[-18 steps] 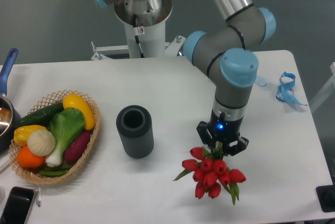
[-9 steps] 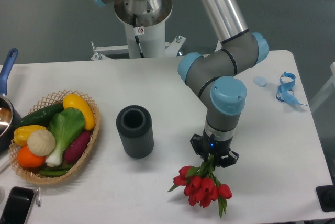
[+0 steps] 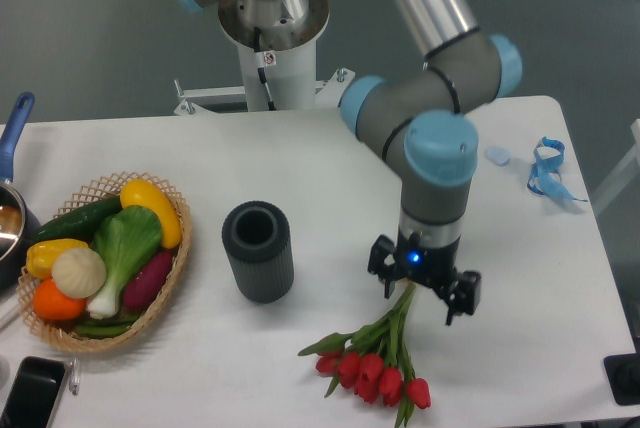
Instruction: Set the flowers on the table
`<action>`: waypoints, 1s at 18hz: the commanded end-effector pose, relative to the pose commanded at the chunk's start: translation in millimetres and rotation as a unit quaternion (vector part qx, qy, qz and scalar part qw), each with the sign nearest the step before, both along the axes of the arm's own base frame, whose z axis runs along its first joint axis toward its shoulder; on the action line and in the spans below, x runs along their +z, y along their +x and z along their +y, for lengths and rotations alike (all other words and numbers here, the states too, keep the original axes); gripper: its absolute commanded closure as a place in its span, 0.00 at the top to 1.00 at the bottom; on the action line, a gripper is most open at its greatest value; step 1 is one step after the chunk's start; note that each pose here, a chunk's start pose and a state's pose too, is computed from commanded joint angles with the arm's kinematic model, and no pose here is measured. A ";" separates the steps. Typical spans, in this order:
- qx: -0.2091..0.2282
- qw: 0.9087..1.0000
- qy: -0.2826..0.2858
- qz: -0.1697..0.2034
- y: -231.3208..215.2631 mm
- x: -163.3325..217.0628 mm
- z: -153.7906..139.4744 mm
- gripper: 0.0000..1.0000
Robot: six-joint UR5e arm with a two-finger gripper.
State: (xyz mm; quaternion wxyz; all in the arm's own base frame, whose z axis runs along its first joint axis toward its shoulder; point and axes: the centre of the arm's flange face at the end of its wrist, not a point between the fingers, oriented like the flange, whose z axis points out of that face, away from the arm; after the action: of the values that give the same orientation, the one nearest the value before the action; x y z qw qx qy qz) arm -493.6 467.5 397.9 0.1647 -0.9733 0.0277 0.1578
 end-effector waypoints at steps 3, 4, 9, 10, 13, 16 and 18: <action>0.021 1.000 0.011 0.018 -22.6 37.0 -22.1 1.00; 0.024 0.999 0.013 0.022 -23.3 50.6 -27.4 1.00; 0.009 1.000 -0.011 0.013 -25.8 85.1 -69.5 1.00; 0.000 1.000 -0.020 0.009 -24.9 86.7 -78.4 1.00; -0.017 0.999 -0.035 0.004 -13.7 93.4 -103.4 1.00; -0.045 0.998 -0.041 0.014 -4.4 96.3 -138.1 1.00; -0.063 0.997 -0.039 0.020 -5.8 105.6 -161.9 1.00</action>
State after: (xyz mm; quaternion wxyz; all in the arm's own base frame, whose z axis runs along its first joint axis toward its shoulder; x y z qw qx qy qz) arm -499.4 305.6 503.5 0.1359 -0.9719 0.0985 0.1649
